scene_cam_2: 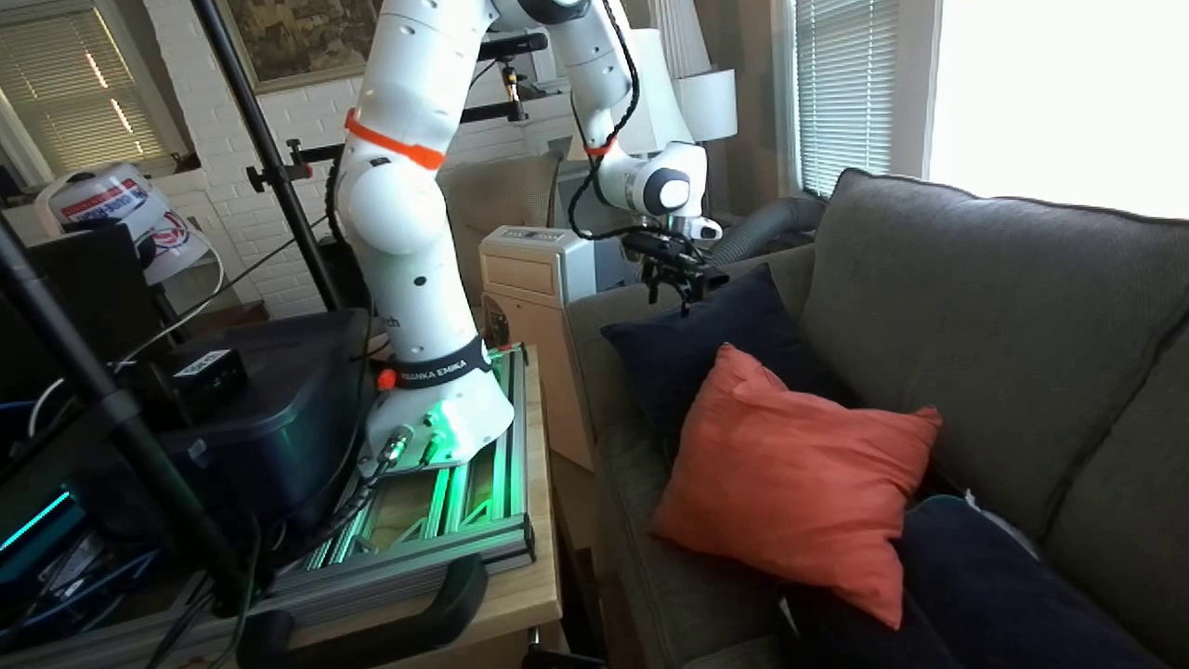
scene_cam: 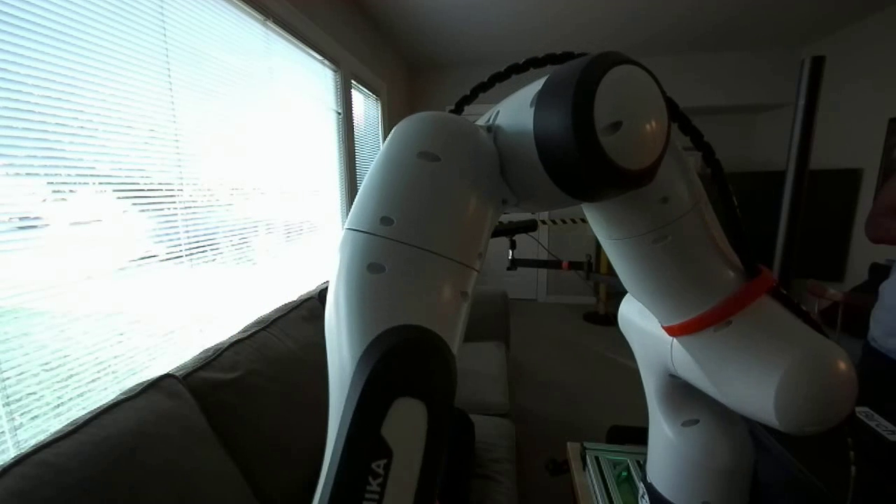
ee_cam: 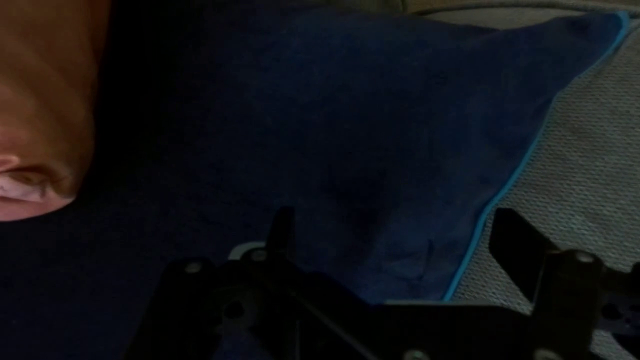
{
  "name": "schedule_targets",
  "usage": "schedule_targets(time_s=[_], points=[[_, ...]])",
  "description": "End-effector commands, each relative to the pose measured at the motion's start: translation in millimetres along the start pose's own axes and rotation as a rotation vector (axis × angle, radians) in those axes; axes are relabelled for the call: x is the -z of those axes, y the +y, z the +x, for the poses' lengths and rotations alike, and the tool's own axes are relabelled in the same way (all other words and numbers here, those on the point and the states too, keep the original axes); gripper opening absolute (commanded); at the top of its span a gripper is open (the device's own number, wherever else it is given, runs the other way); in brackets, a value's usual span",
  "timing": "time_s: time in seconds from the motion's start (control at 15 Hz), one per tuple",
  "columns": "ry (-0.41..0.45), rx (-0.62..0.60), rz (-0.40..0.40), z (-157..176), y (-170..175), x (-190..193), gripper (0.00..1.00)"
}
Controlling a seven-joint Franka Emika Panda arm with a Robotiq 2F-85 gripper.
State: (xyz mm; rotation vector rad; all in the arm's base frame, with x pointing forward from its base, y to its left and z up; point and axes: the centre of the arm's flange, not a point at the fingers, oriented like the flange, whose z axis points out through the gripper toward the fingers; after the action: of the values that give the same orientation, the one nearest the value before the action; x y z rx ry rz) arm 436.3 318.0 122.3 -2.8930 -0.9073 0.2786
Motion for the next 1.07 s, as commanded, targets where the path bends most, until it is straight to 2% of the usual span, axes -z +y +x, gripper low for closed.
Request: schedule_targets(time_s=[0.0, 0.07, 0.13, 0.2, 0.27, 0.67, 0.87, 1.0], points=[[-0.009, -0.053, -0.088, 9, -10, -19, 1.00], [-0.006, -0.061, -0.105, 9, -11, -21, 1.00], [-0.004, -0.066, -0.115, 9, -13, -24, 0.75], [-0.003, -0.071, -0.124, 9, -15, -26, 0.73], [-0.003, -0.075, -0.134, 9, -17, -27, 0.66], [-0.021, -0.149, -0.161, 8, -10, -32, 0.18], [-0.010, -0.288, -0.141, 10, 6, -28, 0.00], [-0.001, -0.347, -0.142, 11, 19, -21, 0.00]])
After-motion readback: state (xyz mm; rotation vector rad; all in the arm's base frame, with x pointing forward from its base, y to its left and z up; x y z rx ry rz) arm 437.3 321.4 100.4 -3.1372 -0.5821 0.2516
